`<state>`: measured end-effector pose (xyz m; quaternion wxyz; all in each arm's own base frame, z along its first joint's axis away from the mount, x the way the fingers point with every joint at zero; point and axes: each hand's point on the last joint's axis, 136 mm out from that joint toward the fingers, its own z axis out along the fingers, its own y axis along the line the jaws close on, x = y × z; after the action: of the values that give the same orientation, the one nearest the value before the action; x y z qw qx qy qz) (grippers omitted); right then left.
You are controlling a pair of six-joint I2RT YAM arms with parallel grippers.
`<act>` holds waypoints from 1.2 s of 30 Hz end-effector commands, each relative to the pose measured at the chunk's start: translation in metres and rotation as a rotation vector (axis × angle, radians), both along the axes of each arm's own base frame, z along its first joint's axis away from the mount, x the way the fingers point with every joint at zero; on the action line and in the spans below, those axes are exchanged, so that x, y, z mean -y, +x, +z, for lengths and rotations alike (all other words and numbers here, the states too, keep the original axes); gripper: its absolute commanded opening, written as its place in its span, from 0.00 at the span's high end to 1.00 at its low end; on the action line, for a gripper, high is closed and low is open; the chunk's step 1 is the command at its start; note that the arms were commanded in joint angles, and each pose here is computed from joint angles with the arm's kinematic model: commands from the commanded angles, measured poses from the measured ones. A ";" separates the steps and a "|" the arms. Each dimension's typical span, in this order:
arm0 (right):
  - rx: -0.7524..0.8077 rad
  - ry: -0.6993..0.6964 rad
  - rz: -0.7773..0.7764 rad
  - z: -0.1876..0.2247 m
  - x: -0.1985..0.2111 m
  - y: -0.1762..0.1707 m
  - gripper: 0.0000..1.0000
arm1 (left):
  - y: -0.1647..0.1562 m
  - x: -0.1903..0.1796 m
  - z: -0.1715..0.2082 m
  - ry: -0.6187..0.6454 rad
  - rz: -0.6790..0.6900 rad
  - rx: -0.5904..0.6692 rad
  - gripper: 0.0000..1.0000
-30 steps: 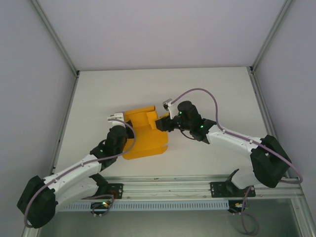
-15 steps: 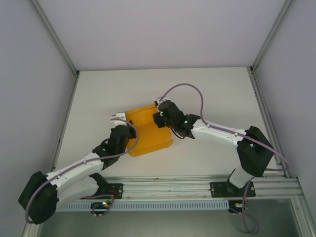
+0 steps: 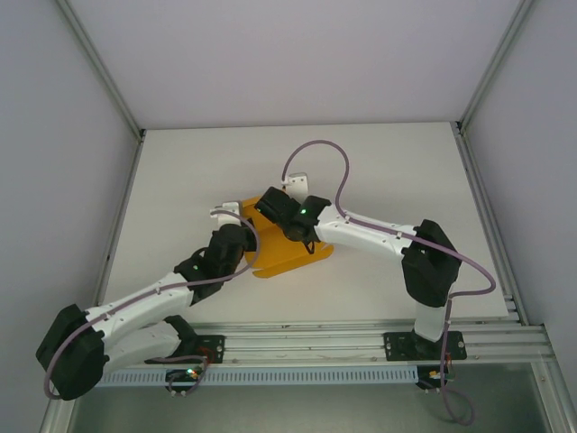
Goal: Assemble paper box
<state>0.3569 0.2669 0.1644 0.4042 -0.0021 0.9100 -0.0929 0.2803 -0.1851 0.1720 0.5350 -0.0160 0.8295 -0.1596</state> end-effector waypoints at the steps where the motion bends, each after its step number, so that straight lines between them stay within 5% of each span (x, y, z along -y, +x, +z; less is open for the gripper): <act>1: 0.109 -0.458 -0.264 0.023 0.111 0.006 0.88 | 0.006 -0.039 0.007 0.035 0.185 0.022 1.00; 7: 0.130 -0.386 -0.225 0.015 0.089 0.016 0.86 | 0.008 -0.031 0.005 0.014 0.158 0.016 1.00; 12: 0.156 0.079 0.172 -0.008 0.003 0.026 0.80 | 0.012 -0.020 0.005 0.011 0.128 0.005 1.00; 16: 0.233 0.405 0.524 0.017 -0.052 0.006 0.70 | 0.012 -0.015 0.002 0.000 0.111 -0.004 1.00; 22: 0.207 0.586 0.684 0.037 -0.062 -0.016 0.25 | 0.013 -0.010 0.001 0.002 0.082 0.003 1.00; 24: 0.232 0.623 0.720 0.047 -0.061 -0.026 0.02 | 0.014 -0.008 0.001 0.020 0.063 0.002 1.00; 30: 0.318 0.588 0.532 0.066 -0.005 -0.033 0.00 | 0.017 -0.002 -0.001 0.076 -0.066 -0.057 1.00; 36: 0.315 0.483 0.272 0.056 0.081 -0.056 0.00 | 0.010 0.031 -0.007 0.220 -0.456 -0.187 1.00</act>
<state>0.3073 0.2321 0.2404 0.5483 -0.0739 0.7942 0.2514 0.3074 -0.1868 0.1706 0.4687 0.0807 0.8674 -0.1466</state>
